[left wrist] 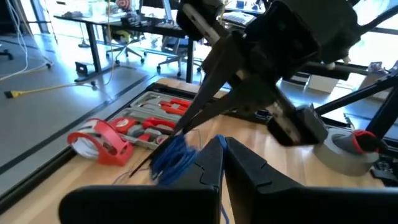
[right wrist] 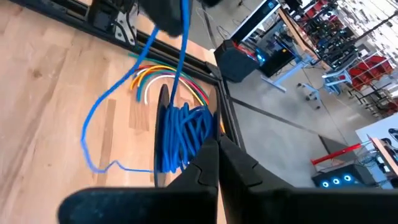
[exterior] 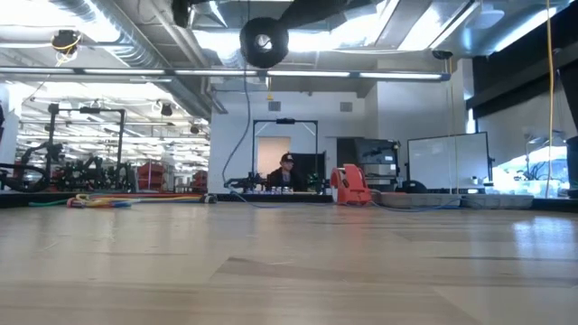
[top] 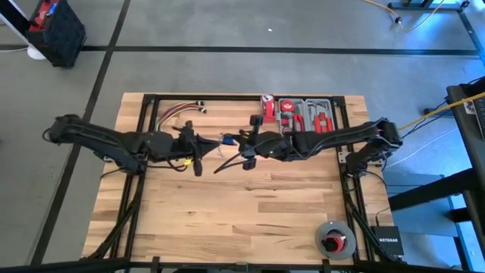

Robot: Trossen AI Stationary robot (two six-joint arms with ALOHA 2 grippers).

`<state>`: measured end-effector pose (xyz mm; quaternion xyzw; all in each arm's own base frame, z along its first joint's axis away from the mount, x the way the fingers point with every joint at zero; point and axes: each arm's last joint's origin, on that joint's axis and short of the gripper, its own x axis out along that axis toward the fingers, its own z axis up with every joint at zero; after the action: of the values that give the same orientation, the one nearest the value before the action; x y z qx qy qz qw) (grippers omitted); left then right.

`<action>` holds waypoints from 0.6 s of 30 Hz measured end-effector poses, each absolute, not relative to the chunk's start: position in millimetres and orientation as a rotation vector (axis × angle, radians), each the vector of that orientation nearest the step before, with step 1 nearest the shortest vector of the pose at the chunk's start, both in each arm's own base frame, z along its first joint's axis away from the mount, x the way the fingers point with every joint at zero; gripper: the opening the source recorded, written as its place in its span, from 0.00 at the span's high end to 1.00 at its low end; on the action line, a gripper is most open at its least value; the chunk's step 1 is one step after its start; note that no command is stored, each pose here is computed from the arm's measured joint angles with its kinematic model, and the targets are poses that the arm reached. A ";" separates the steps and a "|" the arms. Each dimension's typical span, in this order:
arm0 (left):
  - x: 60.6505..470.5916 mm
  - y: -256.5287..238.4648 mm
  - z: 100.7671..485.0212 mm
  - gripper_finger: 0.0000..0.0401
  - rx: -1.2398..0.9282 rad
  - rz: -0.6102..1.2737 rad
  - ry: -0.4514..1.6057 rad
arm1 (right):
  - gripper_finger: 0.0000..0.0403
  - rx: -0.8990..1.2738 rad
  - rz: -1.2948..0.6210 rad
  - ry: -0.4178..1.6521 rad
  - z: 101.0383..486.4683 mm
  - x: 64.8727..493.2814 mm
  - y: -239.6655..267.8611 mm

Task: Coil cords
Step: Coil the blue wire on the black spool

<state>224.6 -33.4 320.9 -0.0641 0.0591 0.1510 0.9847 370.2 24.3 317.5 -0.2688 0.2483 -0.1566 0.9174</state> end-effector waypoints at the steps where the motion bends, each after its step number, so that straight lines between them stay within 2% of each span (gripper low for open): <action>1: 228.9 -34.3 319.1 1.00 -0.130 0.303 0.115 | 1.00 -0.552 -0.328 0.509 315.4 372.3 24.4; 10: 264.6 -49.5 295.3 0.98 -0.066 0.291 0.121 | 1.00 -0.462 -0.364 0.370 323.0 380.5 24.5; 18: 272.5 -47.0 291.2 0.98 0.028 0.360 0.115 | 1.00 -0.392 -0.354 0.307 339.0 380.4 26.2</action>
<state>272.5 -47.0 291.2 0.0137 0.0573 0.1788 0.9821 380.4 26.2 339.0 -0.1931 0.1509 -0.1743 0.9537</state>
